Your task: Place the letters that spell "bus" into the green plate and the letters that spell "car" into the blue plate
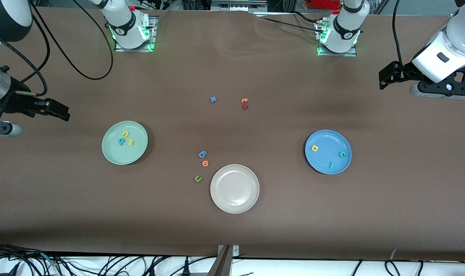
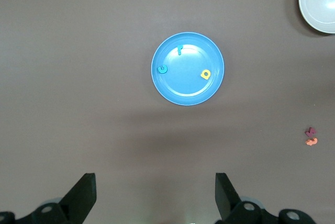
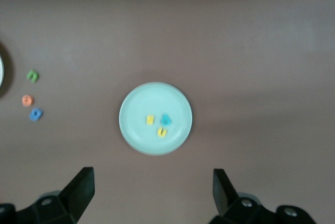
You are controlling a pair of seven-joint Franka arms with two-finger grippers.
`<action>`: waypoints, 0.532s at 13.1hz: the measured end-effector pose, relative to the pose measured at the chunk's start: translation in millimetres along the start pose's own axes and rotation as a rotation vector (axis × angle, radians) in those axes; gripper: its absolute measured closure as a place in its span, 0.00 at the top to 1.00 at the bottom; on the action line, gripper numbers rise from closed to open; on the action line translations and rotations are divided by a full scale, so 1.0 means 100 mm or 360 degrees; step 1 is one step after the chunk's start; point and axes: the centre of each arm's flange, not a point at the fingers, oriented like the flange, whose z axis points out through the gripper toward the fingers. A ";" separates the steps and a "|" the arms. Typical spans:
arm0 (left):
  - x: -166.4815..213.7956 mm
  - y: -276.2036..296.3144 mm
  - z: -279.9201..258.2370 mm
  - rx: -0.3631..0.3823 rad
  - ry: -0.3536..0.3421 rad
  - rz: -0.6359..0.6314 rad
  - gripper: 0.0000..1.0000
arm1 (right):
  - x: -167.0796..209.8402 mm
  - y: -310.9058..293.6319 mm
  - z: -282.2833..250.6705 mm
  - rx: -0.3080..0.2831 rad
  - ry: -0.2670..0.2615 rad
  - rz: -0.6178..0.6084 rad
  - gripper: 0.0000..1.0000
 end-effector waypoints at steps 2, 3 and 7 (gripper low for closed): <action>0.00 0.00 0.00 0.0000 0.0000 0.0000 1.00 | -0.08 0.18 0.10 0.0025 0.0081 0.0035 1.00; 0.00 0.00 0.00 0.0000 0.0000 0.0000 1.00 | -0.14 0.25 0.12 0.0029 0.0097 0.0049 1.00; 0.00 0.00 0.00 0.0000 0.0000 0.0000 1.00 | -0.23 0.41 0.13 0.0027 0.0105 0.0018 1.00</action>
